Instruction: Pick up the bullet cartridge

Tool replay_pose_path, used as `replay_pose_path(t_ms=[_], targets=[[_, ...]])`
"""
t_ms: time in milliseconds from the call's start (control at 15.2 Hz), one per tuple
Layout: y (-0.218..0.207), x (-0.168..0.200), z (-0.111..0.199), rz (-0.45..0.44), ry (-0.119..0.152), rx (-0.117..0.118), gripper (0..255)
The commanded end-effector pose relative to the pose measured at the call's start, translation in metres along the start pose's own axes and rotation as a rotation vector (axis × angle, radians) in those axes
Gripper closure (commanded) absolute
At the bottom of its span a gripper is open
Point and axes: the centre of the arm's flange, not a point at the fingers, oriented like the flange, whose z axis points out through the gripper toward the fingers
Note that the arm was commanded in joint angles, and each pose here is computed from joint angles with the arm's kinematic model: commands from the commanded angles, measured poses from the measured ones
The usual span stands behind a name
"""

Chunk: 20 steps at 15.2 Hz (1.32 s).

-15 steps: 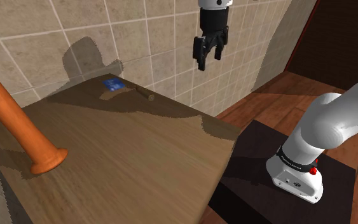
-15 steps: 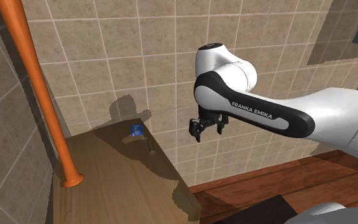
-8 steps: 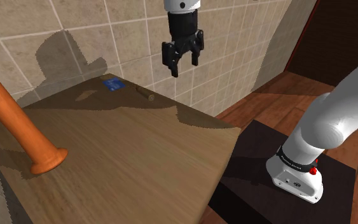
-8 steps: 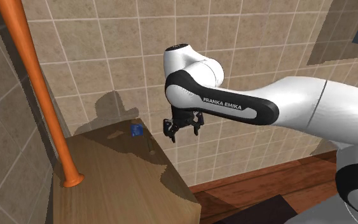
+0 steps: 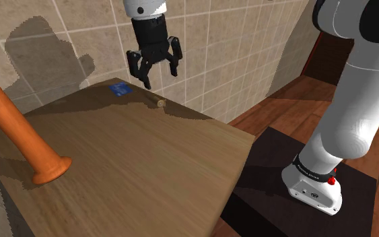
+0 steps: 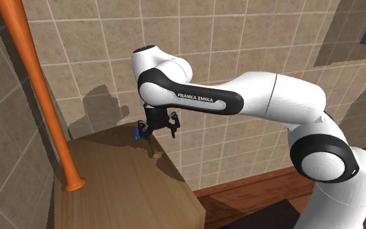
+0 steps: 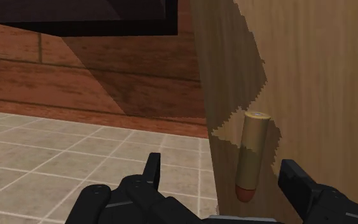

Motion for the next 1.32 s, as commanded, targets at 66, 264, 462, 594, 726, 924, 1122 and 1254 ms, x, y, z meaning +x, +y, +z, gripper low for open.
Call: replay_pose_path(t_ms=[66, 264, 462, 594, 726, 924, 1122, 1254], targets=[[-0.032, 0.013, -0.001, 0.016, -0.009, 0.002, 0], [-0.033, 0.014, 0.014, 0.016, -0.009, 0.002, 0], [-0.034, 0.015, 0.030, 0.016, -0.009, 0.002, 0], [-0.035, 0.016, 0.038, 0.016, -0.009, 0.002, 0], [-0.035, 0.015, 0.039, 0.016, -0.009, 0.002, 255], [-0.035, 0.015, 0.039, 0.017, -0.009, 0.002, 255], [-0.035, 0.015, 0.039, 0.017, -0.009, 0.002, 255], [-0.035, 0.015, 0.039, 0.017, -0.009, 0.002, 255]])
